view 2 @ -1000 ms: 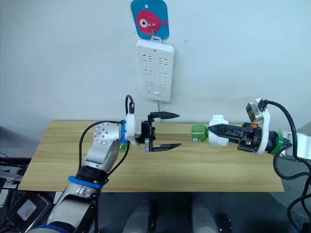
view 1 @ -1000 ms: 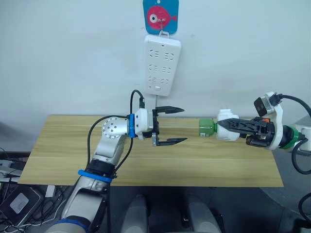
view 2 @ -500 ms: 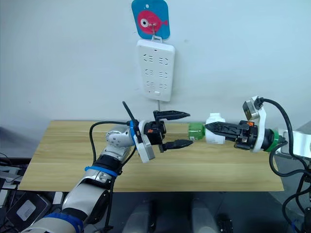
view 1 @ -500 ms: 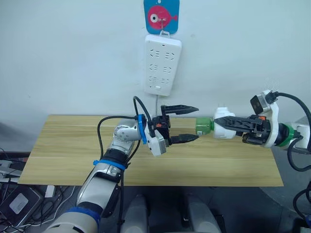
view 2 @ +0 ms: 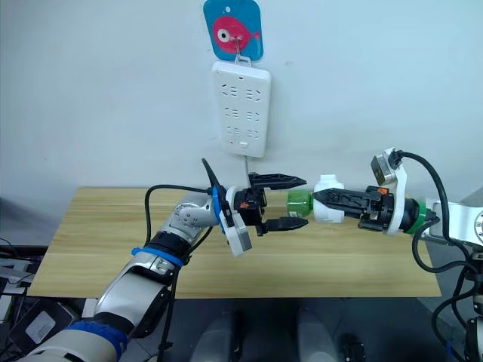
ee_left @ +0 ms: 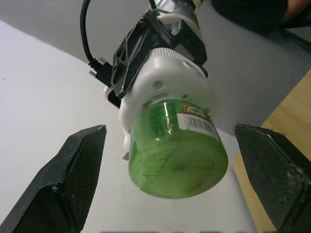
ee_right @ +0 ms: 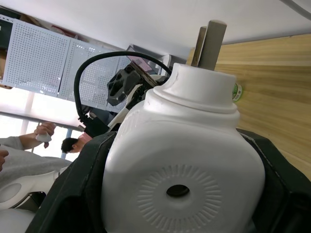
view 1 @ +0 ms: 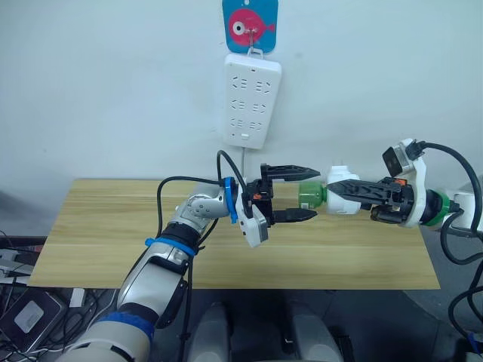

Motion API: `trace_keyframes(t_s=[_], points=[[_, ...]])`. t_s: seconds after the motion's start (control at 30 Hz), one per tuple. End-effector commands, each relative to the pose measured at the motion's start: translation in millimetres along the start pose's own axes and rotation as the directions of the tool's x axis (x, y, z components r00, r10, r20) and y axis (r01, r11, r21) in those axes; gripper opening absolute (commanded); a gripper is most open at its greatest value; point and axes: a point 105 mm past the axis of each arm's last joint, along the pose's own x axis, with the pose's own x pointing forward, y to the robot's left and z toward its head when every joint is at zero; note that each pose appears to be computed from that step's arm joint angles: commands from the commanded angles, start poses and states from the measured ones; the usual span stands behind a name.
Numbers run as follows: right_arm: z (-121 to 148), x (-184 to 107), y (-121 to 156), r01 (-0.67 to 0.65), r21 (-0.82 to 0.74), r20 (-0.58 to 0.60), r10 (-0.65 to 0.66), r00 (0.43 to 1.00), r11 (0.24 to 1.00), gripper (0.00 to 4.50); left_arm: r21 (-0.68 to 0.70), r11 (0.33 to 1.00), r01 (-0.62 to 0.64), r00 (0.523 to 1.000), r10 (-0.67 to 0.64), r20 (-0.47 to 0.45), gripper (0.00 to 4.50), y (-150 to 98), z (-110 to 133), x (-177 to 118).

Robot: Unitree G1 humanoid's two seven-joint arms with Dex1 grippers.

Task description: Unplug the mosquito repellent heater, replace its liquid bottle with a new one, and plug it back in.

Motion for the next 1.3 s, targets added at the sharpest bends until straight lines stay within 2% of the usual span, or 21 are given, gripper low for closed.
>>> trace_keyframes(t_s=[0.03,0.2,0.23,0.37,0.43,0.5,0.53,0.57,0.6,0.63,0.67,0.7,0.73,0.77,0.8,0.83,0.9,0.97,1.3], points=[[0.8,0.8,10.5,-0.035,-0.029,-0.004,0.035,0.999,0.999,3.19,0.024,1.0,-0.019,0.999,0.019,0.03,3.88,5.8,3.4,3.6],[0.7,1.8,11.0,-0.04,-0.029,-0.005,0.04,0.999,0.999,3.19,0.011,1.0,-0.014,1.0,0.014,0.028,2.39,4.4,1.8,4.7],[0.6,1.9,11.1,-0.041,-0.029,-0.006,0.041,0.999,0.999,3.19,0.004,1.0,-0.018,1.0,0.018,0.023,2.25,4.9,0.6,5.0],[-0.4,1.4,11.3,-0.041,-0.029,-0.014,0.04,0.999,0.999,3.19,-0.042,0.999,-0.028,1.0,0.028,0.005,2.25,6.3,-3.5,5.8],[-1.3,0.0,11.0,-0.026,-0.033,-0.024,0.025,0.999,0.999,3.19,-0.239,0.971,-0.021,1.0,0.021,-0.004,2.25,2.6,-5.2,9.7],[-2.0,-2.5,10.3,-0.008,-0.035,-0.034,0.007,0.999,0.999,3.19,-0.517,0.856,0.003,1.0,0.004,0.012,2.25,1.2,-4.7,13.0],[-3.3,-4.0,10.1,0.001,-0.036,-0.046,-0.003,0.999,0.999,3.19,-0.647,0.763,-0.003,1.0,0.012,0.009,2.25,5.0,-5.8,13.5],[-5.4,-5.2,10.8,0.004,-0.037,-0.062,-0.007,0.998,0.999,3.19,-0.784,0.621,-0.019,1.0,0.025,-0.005,2.25,10.2,-8.0,12.9],[-7.1,-6.0,11.4,0.007,-0.039,-0.075,-0.009,0.997,0.999,3.19,-0.894,0.446,-0.038,0.999,0.043,-0.021,2.25,16.0,-9.6,12.4],[-10.0,-5.6,12.9,0.009,-0.047,-0.096,-0.013,0.995,0.999,3.19,-0.985,0.168,-0.037,0.998,0.05,-0.029,2.25,18.9,-11.5,9.2],[-11.9,-5.2,13.9,0.009,-0.052,-0.109,-0.015,0.994,0.999,3.19,-1.0,-0.026,-0.013,0.999,0.04,-0.014,2.25,19.8,-7.7,8.0],[-14.4,-3.2,14.8,0.012,-0.063,-0.123,-0.02,0.992,0.998,3.19,-0.951,-0.309,0.012,0.998,0.056,-0.006,2.25,18.3,-8.9,2.1],[-16.1,-1.9,15.4,0.013,-0.069,-0.132,-0.022,0.991,0.998,3.19,-0.878,-0.476,0.047,0.997,0.072,0.014,2.25,18.9,-5.9,-1.6],[-16.7,0.8,15.8,0.009,-0.074,-0.133,-0.018,0.991,0.997,3.19,-0.792,-0.607,0.068,0.996,0.085,0.02,2.25,14.5,-6.2,-6.2],[-17.0,3.6,16.1,0.008,-0.081,-0.133,-0.018,0.991,0.997,3.19,-0.719,-0.689,0.091,0.995,0.091,0.039,2.25,8.5,-2.8,-10.6],[-17.0,5.9,16.7,0.008,-0.09,-0.133,-0.02,0.991,0.996,3.19,-0.662,-0.742,0.106,0.994,0.093,0.056,2.25,3.2,1.4,-14.4],[-15.1,7.7,17.3,0.011,-0.1,-0.125,-0.023,0.992,0.995,3.19,-0.595,-0.794,0.127,0.992,0.099,0.08,2.25,0.1,8.6,-18.4],[-12.2,6.8,16.6,0.022,-0.104,-0.113,-0.034,0.993,0.994,3.19,-0.564,-0.813,0.145,0.989,0.111,0.096,2.25,3.0,13.4,-21.3],[-10.4,0.0,15.1,0.039,-0.1,-0.095,-0.049,0.994,0.994,3.19,-0.578,-0.807,0.121,0.992,0.08,0.096,2.25,3.4,17.8,-24.6]])
